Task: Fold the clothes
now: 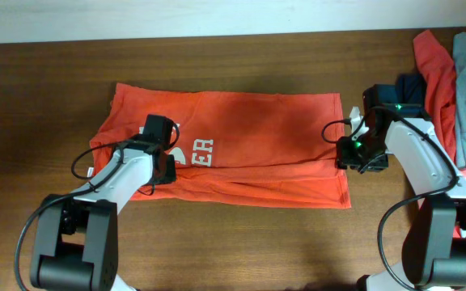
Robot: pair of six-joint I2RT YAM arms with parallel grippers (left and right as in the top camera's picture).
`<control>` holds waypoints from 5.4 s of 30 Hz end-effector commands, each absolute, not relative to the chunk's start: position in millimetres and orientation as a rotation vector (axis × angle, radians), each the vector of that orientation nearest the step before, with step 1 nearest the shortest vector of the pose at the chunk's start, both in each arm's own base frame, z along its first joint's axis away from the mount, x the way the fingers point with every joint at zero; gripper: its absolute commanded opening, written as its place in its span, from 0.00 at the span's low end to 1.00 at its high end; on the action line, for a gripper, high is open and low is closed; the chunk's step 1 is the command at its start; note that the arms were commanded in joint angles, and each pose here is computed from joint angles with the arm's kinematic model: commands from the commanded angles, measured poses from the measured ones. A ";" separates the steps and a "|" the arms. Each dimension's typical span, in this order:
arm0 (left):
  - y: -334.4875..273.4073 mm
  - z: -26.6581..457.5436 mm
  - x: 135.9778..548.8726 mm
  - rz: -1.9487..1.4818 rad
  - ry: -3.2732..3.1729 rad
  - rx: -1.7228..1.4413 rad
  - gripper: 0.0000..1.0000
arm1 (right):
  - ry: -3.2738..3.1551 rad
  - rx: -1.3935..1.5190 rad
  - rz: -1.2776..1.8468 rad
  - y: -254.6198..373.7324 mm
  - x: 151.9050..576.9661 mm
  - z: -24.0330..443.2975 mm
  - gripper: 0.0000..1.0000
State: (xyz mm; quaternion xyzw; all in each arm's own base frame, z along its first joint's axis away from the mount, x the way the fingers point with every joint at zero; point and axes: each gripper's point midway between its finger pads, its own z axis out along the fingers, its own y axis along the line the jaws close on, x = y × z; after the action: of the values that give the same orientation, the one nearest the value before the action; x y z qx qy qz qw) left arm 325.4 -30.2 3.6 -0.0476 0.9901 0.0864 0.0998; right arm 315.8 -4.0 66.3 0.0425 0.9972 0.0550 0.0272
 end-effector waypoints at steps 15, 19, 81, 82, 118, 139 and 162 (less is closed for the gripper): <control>-28.0 -26.7 253.2 0.293 3.219 -0.104 0.41 | 3.311 0.145 0.223 -1.4 293.0 9.3 0.30; -25.0 -29.2 239.4 0.315 3.260 -0.099 0.41 | 3.372 0.160 0.158 -7.0 272.2 -2.3 0.30; -12.5 -14.7 233.7 0.445 3.274 -0.097 0.47 | 3.342 0.958 -0.074 -53.4 226.5 -11.6 0.33; -15.4 -9.7 239.7 0.418 3.257 -0.103 0.48 | 3.345 0.949 -0.071 -53.3 226.3 -11.4 0.33; 28.6 146.5 479.9 -0.236 2.568 0.038 0.95 | 2.988 0.609 0.026 -59.6 285.8 147.8 0.42; 23.8 30.8 523.6 -0.375 2.731 0.040 0.32 | 2.976 0.607 0.024 -60.4 288.7 148.1 0.41; 27.2 41.2 488.4 -0.408 2.858 -0.040 0.00 | 2.669 0.240 0.318 -37.7 437.1 95.2 0.47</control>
State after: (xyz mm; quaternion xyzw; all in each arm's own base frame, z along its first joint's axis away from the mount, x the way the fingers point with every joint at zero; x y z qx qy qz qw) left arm 480.5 25.4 17.8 -0.0108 0.9854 -0.1366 0.1009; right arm 420.1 -54.2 117.0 0.1126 0.9652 0.0756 0.2237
